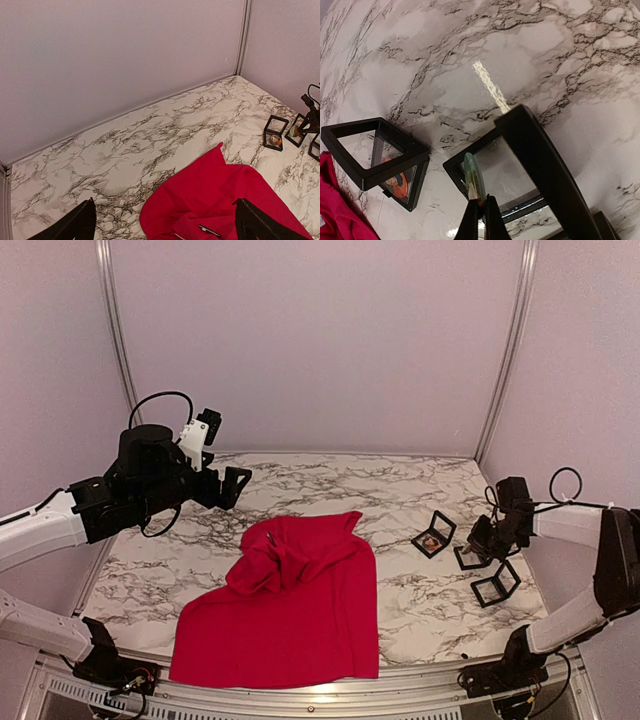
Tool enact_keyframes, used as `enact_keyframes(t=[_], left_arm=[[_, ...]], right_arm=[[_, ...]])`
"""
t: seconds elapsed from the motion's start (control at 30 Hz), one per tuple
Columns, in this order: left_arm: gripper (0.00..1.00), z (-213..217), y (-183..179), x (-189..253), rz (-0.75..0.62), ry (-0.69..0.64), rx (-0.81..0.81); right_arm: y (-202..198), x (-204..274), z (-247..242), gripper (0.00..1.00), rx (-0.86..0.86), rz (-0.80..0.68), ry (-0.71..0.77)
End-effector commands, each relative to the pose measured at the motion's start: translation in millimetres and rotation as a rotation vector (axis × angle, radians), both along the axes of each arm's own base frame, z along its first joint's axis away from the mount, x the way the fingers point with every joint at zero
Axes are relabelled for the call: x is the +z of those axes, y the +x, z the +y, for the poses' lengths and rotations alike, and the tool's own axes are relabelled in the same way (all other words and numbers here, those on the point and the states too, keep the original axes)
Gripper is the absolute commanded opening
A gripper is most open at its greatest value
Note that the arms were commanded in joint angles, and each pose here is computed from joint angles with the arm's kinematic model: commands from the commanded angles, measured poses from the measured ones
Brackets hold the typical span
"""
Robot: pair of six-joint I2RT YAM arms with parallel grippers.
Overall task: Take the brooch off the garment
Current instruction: Place the brooch in the brooch box.
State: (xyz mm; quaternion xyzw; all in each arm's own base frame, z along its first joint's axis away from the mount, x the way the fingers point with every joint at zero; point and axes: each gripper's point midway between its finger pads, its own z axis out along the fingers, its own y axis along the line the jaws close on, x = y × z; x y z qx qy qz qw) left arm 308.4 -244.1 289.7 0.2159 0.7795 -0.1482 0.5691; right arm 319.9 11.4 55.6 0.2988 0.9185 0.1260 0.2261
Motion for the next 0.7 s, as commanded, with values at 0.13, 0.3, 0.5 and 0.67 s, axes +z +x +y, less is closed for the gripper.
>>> enact_keyframes(t=[0.13,0.3,0.5,0.67], left_arm=[[0.99,1.5,-0.5,-7.7,0.022,0.015,-0.002],[0.99,2.1,-0.4,-8.1,0.023,0.014,0.0],[0.99,2.5,-0.5,-7.5,0.022,0.014,0.0],[0.99,2.3,-0.3,-8.0,0.024,0.013,-0.001]], right_arm=[[2.4,-2.3,-3.4,0.0,-0.017,-0.011,-0.002],[0.6,-5.0,-2.9,0.0,-0.021,-0.008,0.002],[-0.4,-7.6,-1.8,0.0,-0.021,-0.004,0.01],[-1.5,-8.8,-2.1,0.0,-0.023,0.005,0.01]])
